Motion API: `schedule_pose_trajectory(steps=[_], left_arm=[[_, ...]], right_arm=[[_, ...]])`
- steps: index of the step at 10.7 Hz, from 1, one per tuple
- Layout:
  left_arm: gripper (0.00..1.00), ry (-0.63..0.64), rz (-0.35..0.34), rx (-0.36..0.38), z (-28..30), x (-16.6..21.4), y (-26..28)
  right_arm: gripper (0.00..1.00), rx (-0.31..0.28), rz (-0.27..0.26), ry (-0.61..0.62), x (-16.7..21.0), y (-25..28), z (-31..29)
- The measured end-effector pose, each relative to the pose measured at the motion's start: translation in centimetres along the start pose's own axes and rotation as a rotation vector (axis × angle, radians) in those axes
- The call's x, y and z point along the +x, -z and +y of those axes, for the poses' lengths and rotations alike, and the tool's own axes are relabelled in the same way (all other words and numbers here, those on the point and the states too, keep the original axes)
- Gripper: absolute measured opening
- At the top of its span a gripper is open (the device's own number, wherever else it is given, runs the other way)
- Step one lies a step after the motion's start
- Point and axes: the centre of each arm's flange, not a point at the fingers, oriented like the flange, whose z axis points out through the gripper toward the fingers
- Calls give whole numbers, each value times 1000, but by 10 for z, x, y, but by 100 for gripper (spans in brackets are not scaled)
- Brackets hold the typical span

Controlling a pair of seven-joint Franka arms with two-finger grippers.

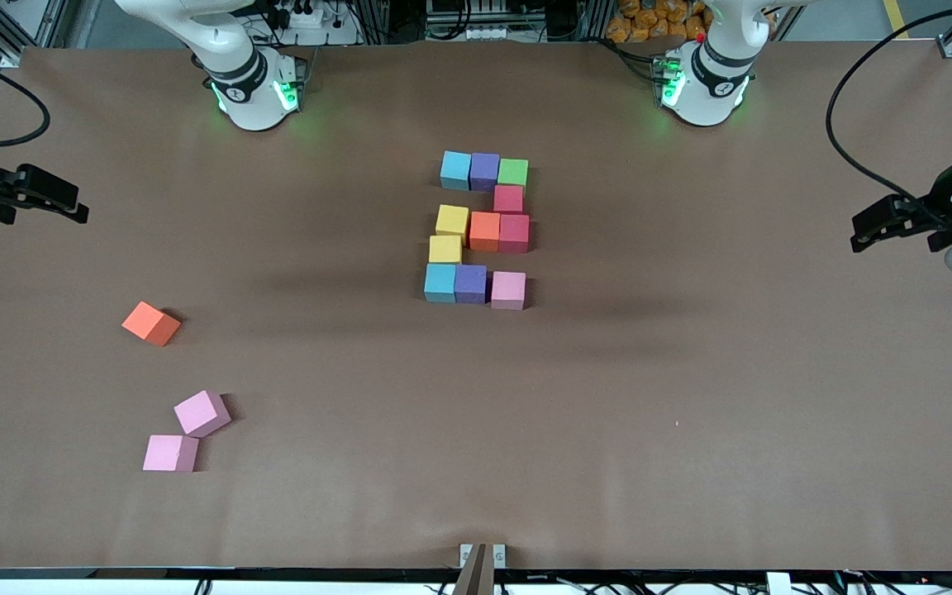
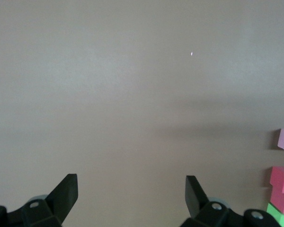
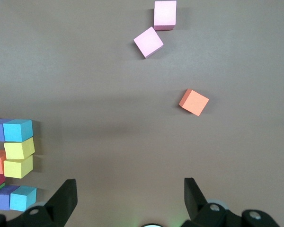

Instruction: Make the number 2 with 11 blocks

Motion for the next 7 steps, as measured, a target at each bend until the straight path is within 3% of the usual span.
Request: schedule_pose_trajectory(steps=[2,7], left_arm=[[100,18,0,-46,-5,-12,16],[100,-82,-6,-43,54,-28,27]], right_arm=[[100,1,0,-8,-2,1,1],[100,11,25,-16,-21,-2,5]])
